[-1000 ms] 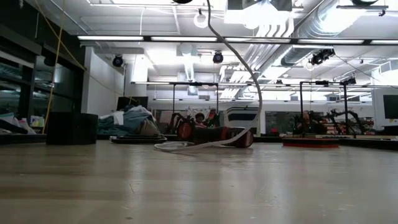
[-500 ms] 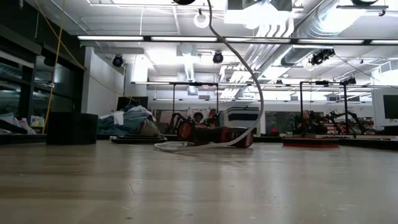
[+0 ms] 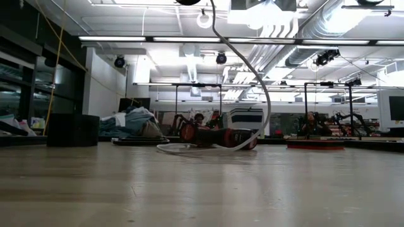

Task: Coil cords
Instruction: Coil the white cable wire into the black spool

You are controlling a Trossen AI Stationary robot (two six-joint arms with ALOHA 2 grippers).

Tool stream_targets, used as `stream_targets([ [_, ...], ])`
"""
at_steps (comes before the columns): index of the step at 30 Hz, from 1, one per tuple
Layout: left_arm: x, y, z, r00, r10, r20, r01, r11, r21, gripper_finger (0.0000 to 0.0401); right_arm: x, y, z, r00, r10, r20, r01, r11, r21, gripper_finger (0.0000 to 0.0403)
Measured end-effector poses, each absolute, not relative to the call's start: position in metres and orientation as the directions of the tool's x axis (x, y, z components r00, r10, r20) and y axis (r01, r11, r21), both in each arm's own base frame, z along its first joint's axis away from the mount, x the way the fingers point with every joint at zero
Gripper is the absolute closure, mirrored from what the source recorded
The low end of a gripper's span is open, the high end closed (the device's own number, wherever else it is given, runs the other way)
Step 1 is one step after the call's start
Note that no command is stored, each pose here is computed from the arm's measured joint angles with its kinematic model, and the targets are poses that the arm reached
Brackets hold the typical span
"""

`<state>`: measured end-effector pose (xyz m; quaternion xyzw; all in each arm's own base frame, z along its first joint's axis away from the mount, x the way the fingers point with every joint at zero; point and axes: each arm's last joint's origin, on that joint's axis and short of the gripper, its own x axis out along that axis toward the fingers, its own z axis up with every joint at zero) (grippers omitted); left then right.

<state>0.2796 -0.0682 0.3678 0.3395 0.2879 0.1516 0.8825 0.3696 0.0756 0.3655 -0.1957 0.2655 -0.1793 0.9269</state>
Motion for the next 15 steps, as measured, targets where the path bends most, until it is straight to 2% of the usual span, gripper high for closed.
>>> stream_targets([
  [8, 0.275, -0.074, 0.373, 0.755, 0.570, -0.324, -0.128, 0.613, 0.779, 0.0326, 0.370, 0.075, 0.367, 0.798, -0.445, -0.407, 0.272, 0.868, -0.415, 0.0401],
  [15, 0.255, -0.080, 0.389, 0.761, 0.592, -0.264, -0.195, 0.597, 0.778, 0.0300, 0.364, 0.074, 0.371, 0.794, -0.445, -0.413, 0.271, 0.869, -0.415, 0.0402],
])
